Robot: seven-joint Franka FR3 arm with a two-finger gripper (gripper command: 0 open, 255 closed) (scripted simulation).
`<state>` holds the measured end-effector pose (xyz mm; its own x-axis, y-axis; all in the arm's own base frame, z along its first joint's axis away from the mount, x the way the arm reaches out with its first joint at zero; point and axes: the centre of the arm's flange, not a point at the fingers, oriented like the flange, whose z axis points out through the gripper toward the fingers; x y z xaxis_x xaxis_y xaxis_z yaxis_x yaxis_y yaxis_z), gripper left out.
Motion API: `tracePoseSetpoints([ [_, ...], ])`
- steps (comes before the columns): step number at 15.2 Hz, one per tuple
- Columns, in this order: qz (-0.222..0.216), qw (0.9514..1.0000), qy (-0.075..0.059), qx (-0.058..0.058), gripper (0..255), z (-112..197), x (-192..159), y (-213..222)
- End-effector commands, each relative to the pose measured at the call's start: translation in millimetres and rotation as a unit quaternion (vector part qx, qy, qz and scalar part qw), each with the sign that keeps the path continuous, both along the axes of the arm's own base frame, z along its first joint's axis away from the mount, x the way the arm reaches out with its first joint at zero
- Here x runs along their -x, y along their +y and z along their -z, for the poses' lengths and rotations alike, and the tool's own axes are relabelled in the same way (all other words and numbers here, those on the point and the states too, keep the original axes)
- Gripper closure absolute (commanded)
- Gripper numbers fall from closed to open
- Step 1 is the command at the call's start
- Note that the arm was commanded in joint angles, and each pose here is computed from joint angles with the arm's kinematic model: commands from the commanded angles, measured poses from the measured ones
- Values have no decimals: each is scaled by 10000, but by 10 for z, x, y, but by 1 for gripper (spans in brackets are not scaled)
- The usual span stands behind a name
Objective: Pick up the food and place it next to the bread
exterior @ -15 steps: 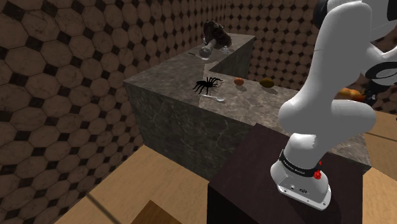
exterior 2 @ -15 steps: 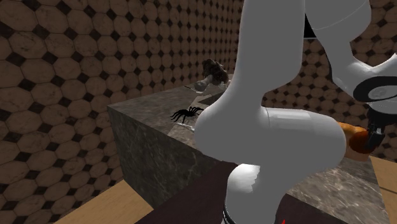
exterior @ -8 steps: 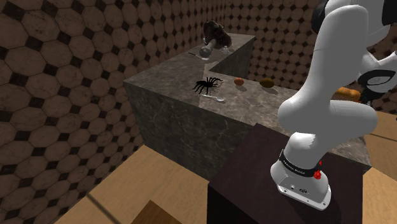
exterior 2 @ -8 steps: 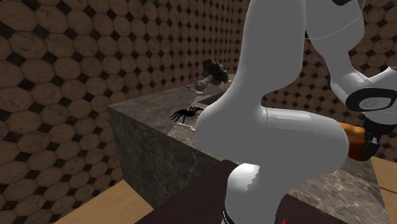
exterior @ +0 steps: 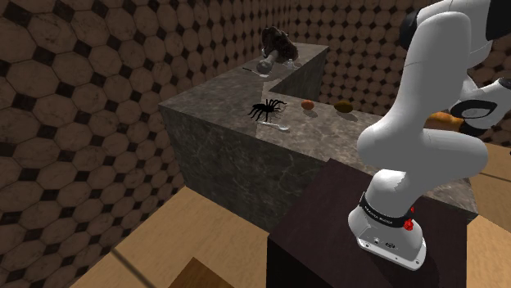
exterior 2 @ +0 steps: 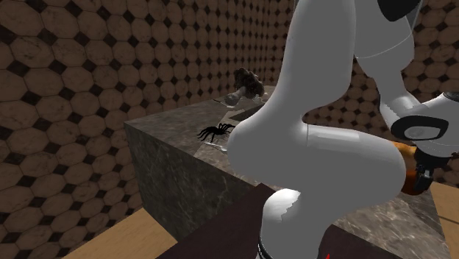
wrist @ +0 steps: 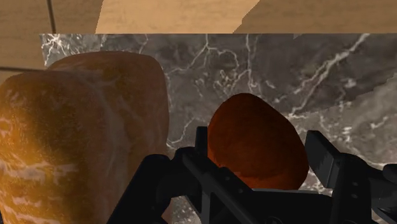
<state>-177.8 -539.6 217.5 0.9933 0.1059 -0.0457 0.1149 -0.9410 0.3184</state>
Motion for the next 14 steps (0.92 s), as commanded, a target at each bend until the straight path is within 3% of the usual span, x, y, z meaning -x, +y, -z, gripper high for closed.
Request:
tracePoseSetpoints([
  [1,1,10000,-1,1,255,108,-4,5],
  [6,1,10000,-1,1,255,360,-4,5],
  [14,1,10000,-1,1,255,360,-3,5],
])
